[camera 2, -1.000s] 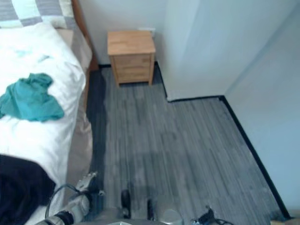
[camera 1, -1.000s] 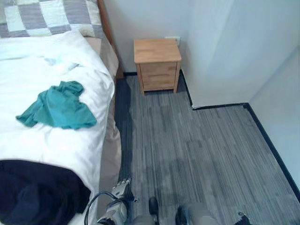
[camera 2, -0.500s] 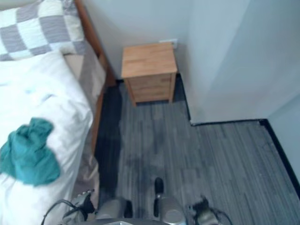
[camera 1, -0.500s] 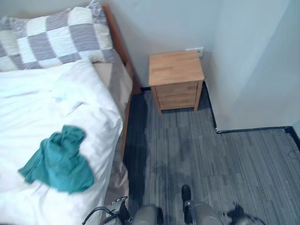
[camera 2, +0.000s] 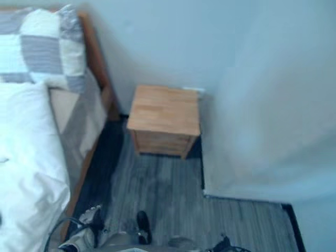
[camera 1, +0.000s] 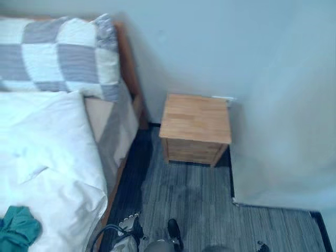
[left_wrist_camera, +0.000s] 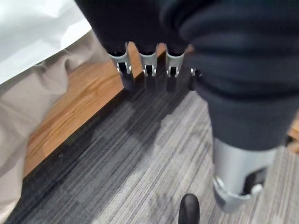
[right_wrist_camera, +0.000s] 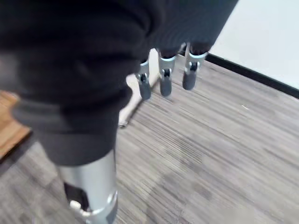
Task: Tidy up the quilt and then pick up the clothes from the bed and put them into the laundry hamper.
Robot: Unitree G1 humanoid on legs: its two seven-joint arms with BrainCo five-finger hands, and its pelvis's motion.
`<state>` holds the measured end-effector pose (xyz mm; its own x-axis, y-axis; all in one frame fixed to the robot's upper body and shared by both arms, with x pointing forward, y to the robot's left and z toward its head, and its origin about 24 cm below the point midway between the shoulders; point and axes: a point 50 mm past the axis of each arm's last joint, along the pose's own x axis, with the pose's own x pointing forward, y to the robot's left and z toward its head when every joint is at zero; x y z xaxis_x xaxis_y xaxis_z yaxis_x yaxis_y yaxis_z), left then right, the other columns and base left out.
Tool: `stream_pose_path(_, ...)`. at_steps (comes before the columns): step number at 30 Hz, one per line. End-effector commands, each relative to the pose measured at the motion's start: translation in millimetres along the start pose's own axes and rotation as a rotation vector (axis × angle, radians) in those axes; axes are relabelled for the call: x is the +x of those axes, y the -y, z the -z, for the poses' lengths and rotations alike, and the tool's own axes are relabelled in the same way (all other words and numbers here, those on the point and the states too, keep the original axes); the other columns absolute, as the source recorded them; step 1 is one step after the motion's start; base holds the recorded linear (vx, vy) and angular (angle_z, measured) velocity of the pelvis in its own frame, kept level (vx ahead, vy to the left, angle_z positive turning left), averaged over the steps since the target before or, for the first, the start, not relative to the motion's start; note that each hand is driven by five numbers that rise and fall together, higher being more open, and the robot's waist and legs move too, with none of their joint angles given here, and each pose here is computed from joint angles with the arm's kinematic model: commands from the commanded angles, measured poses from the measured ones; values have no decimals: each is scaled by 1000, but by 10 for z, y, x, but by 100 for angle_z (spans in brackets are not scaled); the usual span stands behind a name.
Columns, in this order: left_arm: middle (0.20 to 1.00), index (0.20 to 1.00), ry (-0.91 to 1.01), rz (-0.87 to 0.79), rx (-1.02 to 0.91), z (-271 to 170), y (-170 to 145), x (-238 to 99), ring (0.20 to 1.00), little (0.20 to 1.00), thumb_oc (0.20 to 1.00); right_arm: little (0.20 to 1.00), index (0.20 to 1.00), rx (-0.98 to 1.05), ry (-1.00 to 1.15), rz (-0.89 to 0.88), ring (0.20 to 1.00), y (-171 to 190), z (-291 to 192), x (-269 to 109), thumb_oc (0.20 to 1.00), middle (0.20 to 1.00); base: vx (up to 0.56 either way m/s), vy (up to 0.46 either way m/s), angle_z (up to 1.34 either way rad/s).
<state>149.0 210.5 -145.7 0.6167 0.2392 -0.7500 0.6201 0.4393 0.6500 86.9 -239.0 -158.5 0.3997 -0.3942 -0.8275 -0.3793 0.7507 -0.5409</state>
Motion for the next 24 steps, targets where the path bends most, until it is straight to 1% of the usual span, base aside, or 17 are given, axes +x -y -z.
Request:
stream_pose_path(1,1000,1000,-50,-70,-21,152,-125,14,1000,1000,1000,1000,1000,-11,101,98,1000,308,-378,90,1000,1000,353,-162,172)
stream_pose_path(4,1000,1000,-34,-91,-12,135,-193,36,1000,1000,1000,1000,1000,-38,99,98,1000,330,-357,97,1000,1000,324,-261,210)
stream_pose_path(5,1000,1000,-47,-96,5,173,-238,47,1000,1000,1000,1000,1000,-95,49,87,1000,321,-183,94,1000,1000,324,-378,215)
stream_pose_path(7,1000,1000,-72,-93,-20,231,-219,35,1000,1000,1000,1000,1000,-88,41,74,1000,304,-178,93,1000,1000,159,-202,257)
stream_pose_path(9,1000,1000,-100,-81,-69,313,-142,0,1000,1000,1000,1000,1000,-85,76,75,1000,300,-284,96,1000,1000,224,-243,207)
stream_pose_path(10,1000,1000,-136,-41,-98,414,-2,-58,1000,1000,1000,1000,1000,-70,68,74,1000,316,-276,101,1000,1000,223,-255,89)
stream_pose_path(11,1000,1000,-136,-40,-98,415,-1,-59,1000,1000,1000,1000,1000,-70,68,73,1000,315,-275,100,1000,1000,210,-247,66)
stream_pose_path(12,1000,1000,-123,-58,-85,368,-27,-43,1000,1000,1000,1000,1000,-58,89,111,1000,435,-320,117,1000,1000,37,-97,164)
stream_pose_path(14,1000,1000,-90,-59,-27,332,-87,-19,1000,1000,1000,1000,1000,-59,94,129,1000,496,-334,124,1000,1000,21,-67,266)
stream_pose_path(15,1000,1000,-70,-53,62,351,-149,-3,1000,1000,1000,1000,1000,-69,84,140,1000,552,-294,131,1000,1000,-12,-38,243)
stream_pose_path(17,1000,1000,-69,-42,84,375,-148,-7,1000,1000,1000,1000,1000,-58,78,149,1000,587,-286,137,1000,1000,119,53,184)
stream_pose_path(18,1000,1000,-86,-27,85,435,-141,-18,1000,1000,1000,1000,1000,-14,86,175,1000,691,-309,146,1000,1000,182,112,130)
stream_pose_path(19,1000,1000,-86,-27,85,435,-140,-18,1000,1000,1000,1000,1000,-14,86,175,1000,691,-308,146,1000,1000,252,228,111)
stream_pose_path(20,1000,1000,-125,6,75,534,-49,-62,1000,1000,1000,1000,1000,29,119,215,1000,824,-401,150,1000,1000,212,227,23)
stream_pose_path(21,1000,1000,-130,13,82,557,-47,-67,1000,1000,1000,1000,1000,43,161,249,1000,936,-507,145,1000,1000,211,229,26)
stream_pose_path(22,1000,1000,-129,13,82,554,-49,-66,1000,1000,1000,1000,1000,43,161,249,1000,939,-506,144,1000,1000,67,137,23)
stream_pose_path(24,1000,1000,-126,21,110,576,-73,-63,1000,1000,1000,1000,1000,62,249,319,1000,1175,-740,109,1000,1000,72,184,42)
